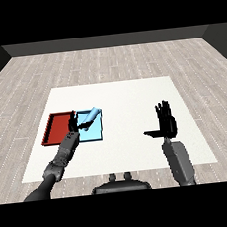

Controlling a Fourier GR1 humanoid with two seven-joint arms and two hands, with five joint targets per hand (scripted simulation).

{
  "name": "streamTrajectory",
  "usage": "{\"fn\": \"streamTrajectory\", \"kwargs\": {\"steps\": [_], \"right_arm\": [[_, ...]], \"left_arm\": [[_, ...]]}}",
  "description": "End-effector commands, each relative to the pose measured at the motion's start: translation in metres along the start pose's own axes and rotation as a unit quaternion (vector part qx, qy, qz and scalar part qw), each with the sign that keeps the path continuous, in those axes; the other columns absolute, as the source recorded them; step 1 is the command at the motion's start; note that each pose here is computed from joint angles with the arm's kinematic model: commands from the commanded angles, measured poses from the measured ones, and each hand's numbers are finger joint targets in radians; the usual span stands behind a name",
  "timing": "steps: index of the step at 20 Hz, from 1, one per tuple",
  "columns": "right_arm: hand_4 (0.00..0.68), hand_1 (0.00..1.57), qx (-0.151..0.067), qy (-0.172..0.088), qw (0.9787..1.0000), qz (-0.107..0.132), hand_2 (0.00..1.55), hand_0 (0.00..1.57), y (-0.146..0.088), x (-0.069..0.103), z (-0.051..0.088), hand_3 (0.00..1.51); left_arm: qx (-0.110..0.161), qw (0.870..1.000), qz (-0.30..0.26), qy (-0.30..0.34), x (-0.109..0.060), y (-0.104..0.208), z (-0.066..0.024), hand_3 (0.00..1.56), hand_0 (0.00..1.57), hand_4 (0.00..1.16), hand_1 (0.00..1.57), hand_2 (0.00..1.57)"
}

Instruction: Pick the blue can and put it in the blue box

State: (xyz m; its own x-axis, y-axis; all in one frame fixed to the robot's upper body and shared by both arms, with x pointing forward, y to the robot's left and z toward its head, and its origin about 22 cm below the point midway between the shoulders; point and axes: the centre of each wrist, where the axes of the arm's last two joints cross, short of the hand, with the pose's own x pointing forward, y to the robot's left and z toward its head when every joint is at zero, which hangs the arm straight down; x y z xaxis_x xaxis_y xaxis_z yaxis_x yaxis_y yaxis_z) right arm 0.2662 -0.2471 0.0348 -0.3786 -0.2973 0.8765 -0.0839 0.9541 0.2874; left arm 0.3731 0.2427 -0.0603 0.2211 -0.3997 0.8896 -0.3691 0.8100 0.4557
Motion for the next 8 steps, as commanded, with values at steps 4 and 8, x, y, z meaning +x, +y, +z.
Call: {"fn": "streamTrajectory", "kwargs": {"steps": [4,8], "right_arm": [[0.0,0.0,0.002,0.016,0.9996,0.023,0.0,0.0,-0.006,-0.004,-0.006,0.0],[0.0,0.0,0.006,0.02,0.9994,0.029,0.0,0.0,-0.016,0.001,0.015,0.0]], "left_arm": [[-0.04,0.967,0.133,-0.216,0.017,0.002,0.0092,0.0,0.0,0.0,0.0,0.0],[-0.074,0.939,0.201,-0.271,0.021,0.005,0.0275,0.0,0.0,0.0,0.0,0.0]]}}
